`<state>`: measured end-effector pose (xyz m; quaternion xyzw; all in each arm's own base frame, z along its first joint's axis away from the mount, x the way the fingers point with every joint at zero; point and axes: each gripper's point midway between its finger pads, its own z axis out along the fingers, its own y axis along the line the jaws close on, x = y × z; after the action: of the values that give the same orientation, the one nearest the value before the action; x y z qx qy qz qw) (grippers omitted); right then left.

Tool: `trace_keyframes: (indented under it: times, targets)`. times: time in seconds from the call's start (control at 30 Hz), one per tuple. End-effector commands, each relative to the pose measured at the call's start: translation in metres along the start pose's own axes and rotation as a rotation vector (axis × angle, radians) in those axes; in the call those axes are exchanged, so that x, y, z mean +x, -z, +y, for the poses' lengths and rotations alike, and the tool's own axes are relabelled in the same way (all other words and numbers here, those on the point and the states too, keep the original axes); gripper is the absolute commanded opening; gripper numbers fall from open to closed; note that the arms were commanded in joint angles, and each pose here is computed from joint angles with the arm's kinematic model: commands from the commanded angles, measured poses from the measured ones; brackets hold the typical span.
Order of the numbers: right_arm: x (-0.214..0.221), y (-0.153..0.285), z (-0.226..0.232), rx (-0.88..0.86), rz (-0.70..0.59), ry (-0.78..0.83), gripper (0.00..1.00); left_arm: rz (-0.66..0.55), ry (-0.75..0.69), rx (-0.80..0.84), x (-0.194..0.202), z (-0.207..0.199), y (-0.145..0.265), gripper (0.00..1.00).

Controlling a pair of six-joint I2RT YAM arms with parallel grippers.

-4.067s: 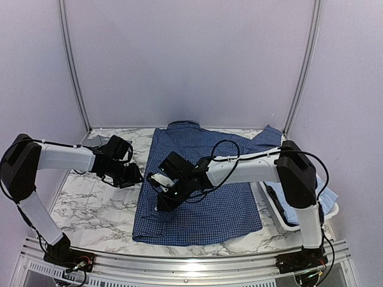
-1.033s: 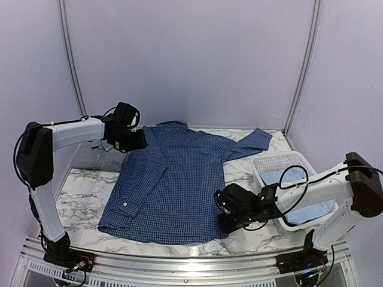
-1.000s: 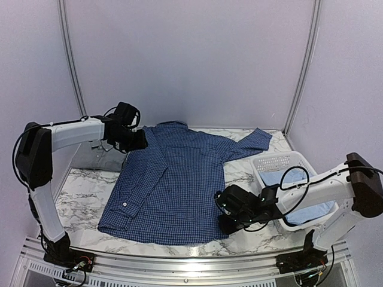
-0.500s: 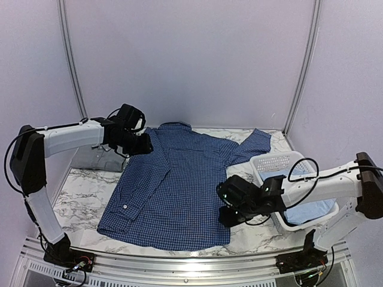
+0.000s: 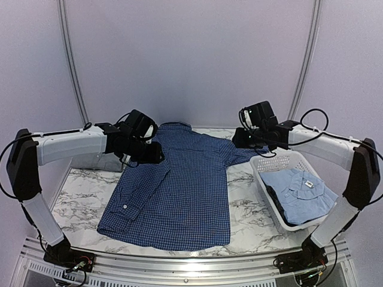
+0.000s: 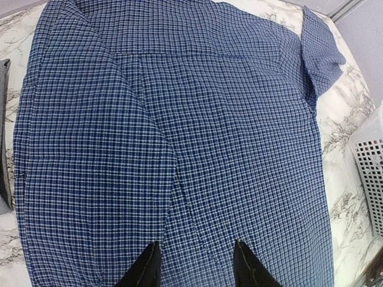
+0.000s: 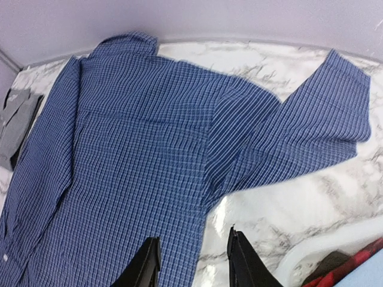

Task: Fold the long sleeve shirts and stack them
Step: Move the bin to the corner of the board.

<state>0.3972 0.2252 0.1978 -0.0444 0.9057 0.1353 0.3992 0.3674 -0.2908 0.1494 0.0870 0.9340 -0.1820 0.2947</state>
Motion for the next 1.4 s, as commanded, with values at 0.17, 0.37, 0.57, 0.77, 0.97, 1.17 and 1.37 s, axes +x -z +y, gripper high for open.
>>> trace_keyframes:
  times: [0.17, 0.37, 0.57, 0.77, 0.97, 1.17, 1.37]
  targets:
    - [-0.073, -0.054, -0.094, 0.163, -0.083, -0.039, 0.38, 0.021, -0.076, 0.038, 0.028, -0.046, 0.007, 0.43]
    - [-0.105, -0.1, -0.16, 0.309, -0.055, -0.068, 0.41, 0.038, -0.11, 0.069, 0.044, -0.069, 0.009, 0.43]
    - [-0.114, -0.134, -0.162, 0.247, -0.016, -0.123, 0.45, 0.048, -0.132, 0.084, 0.053, -0.075, 0.009, 0.43]
    - [-0.075, -0.144, -0.08, 0.124, 0.027, -0.098, 0.46, 0.05, -0.146, 0.085, 0.055, -0.074, 0.009, 0.43]
    - [-0.011, -0.117, -0.026, 0.072, 0.077, -0.078, 0.45, 0.052, -0.153, 0.087, 0.059, -0.071, 0.014, 0.43]
    - [0.041, -0.085, -0.019, 0.055, 0.114, -0.111, 0.44, 0.055, -0.158, 0.093, 0.062, -0.07, 0.016, 0.43]
    - [0.053, -0.08, -0.051, 0.15, 0.126, -0.134, 0.44, 0.058, -0.163, 0.104, 0.061, -0.073, 0.014, 0.43]
